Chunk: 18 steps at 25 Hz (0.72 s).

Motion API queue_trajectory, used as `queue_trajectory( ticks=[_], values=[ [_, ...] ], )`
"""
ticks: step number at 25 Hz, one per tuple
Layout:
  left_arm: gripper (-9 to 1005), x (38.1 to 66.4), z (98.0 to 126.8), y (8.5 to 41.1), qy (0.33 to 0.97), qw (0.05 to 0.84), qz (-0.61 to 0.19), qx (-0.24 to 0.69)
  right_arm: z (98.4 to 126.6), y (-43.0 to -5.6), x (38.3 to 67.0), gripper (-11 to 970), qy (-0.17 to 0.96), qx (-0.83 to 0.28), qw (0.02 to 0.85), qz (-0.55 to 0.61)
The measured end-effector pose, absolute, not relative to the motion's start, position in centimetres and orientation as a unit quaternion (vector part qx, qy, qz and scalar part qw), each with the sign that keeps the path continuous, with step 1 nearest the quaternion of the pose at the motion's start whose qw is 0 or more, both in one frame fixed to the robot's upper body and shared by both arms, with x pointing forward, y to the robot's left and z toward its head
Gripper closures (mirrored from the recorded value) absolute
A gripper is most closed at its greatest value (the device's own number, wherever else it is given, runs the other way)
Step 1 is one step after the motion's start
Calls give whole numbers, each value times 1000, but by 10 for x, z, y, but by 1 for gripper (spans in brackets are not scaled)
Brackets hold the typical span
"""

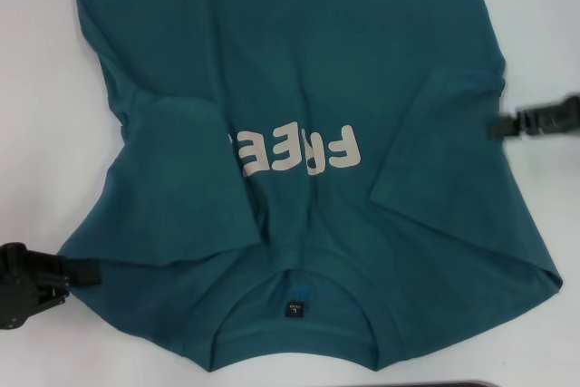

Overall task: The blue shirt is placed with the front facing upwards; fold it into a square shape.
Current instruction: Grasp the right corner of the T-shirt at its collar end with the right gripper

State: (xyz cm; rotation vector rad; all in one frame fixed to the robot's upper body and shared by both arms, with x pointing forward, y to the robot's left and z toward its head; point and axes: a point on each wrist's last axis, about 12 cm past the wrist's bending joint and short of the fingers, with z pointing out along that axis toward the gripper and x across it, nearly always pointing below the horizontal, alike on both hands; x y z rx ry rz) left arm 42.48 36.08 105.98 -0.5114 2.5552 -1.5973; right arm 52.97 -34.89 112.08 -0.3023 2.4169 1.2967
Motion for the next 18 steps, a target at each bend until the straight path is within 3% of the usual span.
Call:
queue_trajectory(
  ticks=[11, 18],
  values=[
    [977, 434, 1064, 355, 835, 46, -528, -148, 1123, -385, 500, 471, 914, -112, 3, 389],
    [977, 441, 1063, 353, 836, 51, -526, -147, 1119, -392, 494, 471, 923, -109, -22, 368]
  ],
)
